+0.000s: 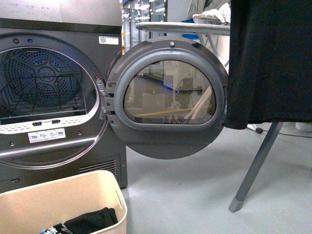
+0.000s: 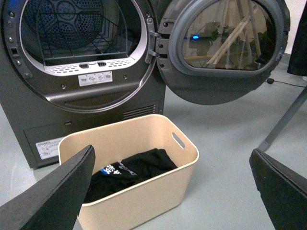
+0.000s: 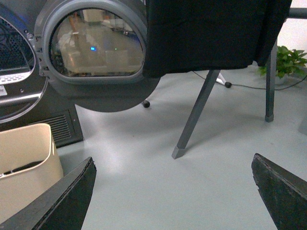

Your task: Move hamper under clothes hanger

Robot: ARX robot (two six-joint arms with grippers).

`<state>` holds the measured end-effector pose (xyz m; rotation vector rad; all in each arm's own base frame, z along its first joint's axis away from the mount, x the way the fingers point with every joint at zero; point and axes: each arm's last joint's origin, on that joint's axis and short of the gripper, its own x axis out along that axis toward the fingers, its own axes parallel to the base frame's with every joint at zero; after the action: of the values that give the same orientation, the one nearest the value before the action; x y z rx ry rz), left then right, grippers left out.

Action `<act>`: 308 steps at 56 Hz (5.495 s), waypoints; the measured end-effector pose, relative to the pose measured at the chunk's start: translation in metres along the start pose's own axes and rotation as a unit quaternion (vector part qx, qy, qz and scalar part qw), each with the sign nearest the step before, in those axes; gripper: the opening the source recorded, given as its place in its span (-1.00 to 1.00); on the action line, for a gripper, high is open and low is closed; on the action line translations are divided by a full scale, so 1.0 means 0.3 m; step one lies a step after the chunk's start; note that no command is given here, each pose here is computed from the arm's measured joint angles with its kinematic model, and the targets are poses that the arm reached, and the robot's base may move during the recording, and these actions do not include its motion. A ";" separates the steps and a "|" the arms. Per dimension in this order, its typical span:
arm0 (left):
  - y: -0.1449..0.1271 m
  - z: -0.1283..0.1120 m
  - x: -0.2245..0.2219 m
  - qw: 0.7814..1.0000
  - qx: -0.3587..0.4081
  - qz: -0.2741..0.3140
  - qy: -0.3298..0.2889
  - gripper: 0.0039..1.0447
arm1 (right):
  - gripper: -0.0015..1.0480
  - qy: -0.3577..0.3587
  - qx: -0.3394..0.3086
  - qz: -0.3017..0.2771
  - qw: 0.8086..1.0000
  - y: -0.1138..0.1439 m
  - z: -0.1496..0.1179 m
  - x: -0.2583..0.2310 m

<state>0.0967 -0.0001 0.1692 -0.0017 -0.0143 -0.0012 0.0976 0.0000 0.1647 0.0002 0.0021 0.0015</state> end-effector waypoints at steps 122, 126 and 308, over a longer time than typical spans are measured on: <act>-0.003 0.017 0.154 0.981 -0.052 0.088 0.165 0.88 | 0.85 0.092 0.059 0.019 0.994 0.019 0.031 0.138; -0.007 0.034 0.279 0.980 -0.053 0.072 0.180 0.88 | 0.85 0.090 0.060 0.037 0.993 0.033 0.065 0.243; -0.139 -0.711 0.975 0.886 0.009 -0.066 0.460 0.02 | 0.68 0.474 0.037 0.017 0.879 0.104 -0.704 0.964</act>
<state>0.3920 -0.0425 -0.0397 0.0192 0.9419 -0.1392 0.3863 0.0317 -0.0470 0.0763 0.9906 0.0362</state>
